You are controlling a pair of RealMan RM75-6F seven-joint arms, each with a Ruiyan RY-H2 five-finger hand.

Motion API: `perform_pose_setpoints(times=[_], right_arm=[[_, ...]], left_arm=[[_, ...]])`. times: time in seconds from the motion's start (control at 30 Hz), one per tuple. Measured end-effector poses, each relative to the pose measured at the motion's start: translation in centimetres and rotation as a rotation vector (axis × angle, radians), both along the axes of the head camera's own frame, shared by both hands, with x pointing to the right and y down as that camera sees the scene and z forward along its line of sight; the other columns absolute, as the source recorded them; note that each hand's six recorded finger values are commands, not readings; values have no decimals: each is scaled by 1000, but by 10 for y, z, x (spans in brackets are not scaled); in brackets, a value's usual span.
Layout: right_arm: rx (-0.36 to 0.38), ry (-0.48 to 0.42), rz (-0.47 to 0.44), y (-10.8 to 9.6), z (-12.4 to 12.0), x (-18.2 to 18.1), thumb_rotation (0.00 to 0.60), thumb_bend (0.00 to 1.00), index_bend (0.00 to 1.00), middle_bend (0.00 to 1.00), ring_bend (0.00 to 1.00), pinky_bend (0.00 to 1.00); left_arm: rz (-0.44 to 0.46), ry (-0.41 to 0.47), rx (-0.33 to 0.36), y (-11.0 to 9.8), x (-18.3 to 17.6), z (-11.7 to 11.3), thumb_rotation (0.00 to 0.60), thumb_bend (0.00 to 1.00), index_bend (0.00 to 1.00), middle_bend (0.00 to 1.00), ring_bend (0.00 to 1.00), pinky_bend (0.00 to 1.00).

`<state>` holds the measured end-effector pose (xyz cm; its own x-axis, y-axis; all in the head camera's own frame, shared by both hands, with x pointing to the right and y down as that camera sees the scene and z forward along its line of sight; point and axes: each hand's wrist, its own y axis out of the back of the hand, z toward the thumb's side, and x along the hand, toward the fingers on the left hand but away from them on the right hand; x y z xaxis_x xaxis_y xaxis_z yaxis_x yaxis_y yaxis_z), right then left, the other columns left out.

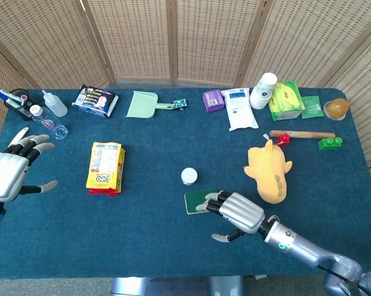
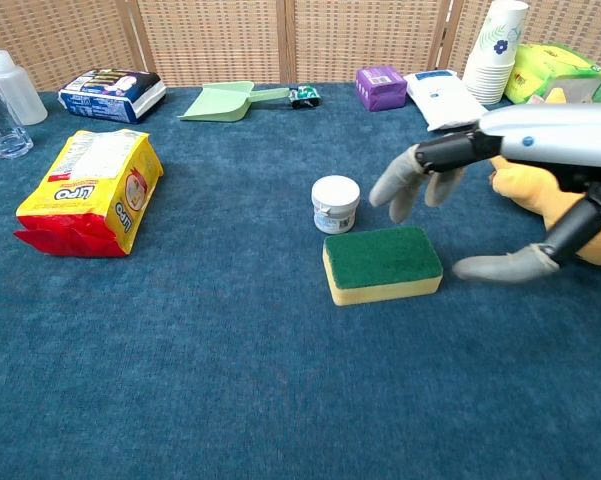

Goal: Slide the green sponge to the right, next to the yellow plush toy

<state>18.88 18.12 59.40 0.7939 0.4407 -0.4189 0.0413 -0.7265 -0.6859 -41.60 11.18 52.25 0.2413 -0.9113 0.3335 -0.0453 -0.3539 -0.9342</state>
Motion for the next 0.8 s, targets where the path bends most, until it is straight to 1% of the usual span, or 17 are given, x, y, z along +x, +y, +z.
perform_pose_setpoints(times=[0.17,0.23,0.37,0.6,0.7,0.8], right_arm=[[-9,22,4,-7,9,-6,284,370,164,328,188,291],[-13,34,9,-10,13,-6,271,371,163,328,189,291],[-20,72,21,-18,25,-5,266,369,162,328,190,290],[-39,122,33,-25,43,-1,265,369,162,328,203,301],[-47,135,40,-28,49,1,271,369,162,328,206,306],[-49,141,43,-30,52,1,263,370,162,328,207,306]], left_arm=[[-9,1,-6,1,-4,2,488,109,251,204,201,357],[-15,5,-9,2,-5,3,490,109,251,204,199,357],[-19,8,-20,3,-6,7,485,108,251,202,196,356],[-16,10,-25,3,-6,9,481,109,249,197,192,356],[-19,11,-25,3,-6,10,485,109,246,196,190,356],[-23,13,-27,3,-7,10,489,108,243,195,189,357]])
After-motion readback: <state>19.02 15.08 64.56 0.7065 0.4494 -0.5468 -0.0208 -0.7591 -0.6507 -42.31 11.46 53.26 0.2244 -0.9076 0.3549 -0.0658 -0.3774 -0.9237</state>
